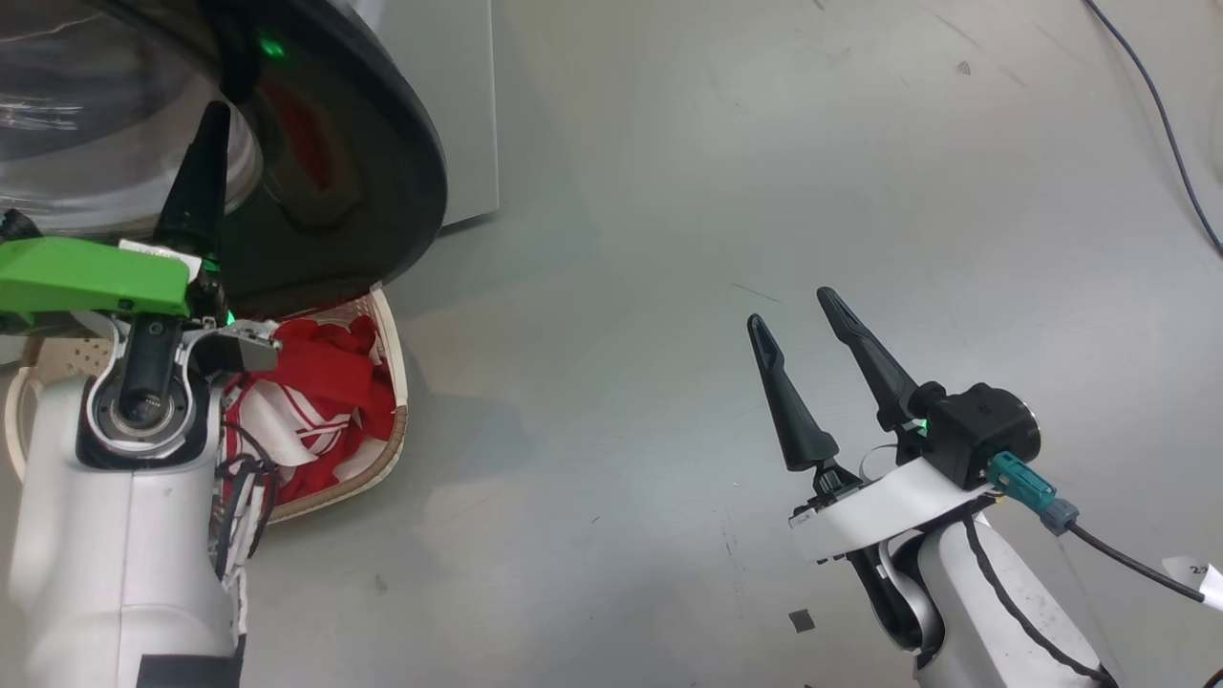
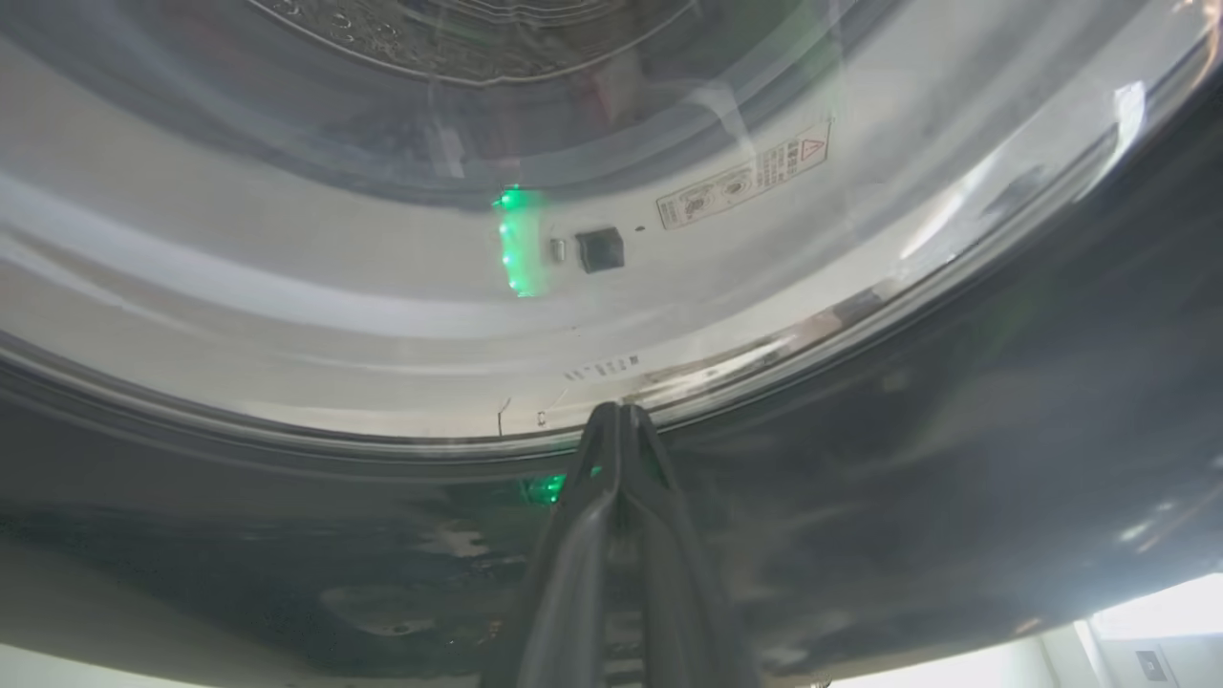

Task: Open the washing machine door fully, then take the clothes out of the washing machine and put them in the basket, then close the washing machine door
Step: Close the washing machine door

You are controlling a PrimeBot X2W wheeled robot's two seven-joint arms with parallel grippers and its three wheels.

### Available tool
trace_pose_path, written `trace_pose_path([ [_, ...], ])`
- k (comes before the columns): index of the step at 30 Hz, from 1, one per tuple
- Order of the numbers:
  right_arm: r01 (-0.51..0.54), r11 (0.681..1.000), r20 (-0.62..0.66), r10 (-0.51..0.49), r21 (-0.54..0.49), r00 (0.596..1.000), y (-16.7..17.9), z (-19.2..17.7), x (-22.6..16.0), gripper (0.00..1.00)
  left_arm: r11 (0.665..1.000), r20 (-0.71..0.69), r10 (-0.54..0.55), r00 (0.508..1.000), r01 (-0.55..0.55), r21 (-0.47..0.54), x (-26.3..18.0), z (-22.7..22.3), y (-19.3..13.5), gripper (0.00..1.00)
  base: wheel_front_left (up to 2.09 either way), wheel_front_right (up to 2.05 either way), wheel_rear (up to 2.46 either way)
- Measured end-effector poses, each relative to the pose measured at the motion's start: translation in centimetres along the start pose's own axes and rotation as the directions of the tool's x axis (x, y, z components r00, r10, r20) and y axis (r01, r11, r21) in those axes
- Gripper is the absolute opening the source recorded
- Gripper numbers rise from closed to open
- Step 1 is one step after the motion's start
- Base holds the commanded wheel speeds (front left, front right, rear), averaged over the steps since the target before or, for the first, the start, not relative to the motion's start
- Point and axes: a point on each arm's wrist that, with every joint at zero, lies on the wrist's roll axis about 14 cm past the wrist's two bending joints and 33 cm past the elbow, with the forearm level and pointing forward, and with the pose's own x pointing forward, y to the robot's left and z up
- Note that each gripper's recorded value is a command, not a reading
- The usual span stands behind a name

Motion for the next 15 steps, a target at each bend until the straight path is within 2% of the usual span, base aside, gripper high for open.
trace_pose_path([
  [15, -0.002, 1.000, 0.003, 0.002, -0.008, 1.000, 0.0, 0.2, 0.1, 1.00, 1.000, 0.047, 0.007, 0.999, -0.008, 0.011, 3.8, 0.3, -1.0, 0.00, 0.00, 0.00, 0.00],
])
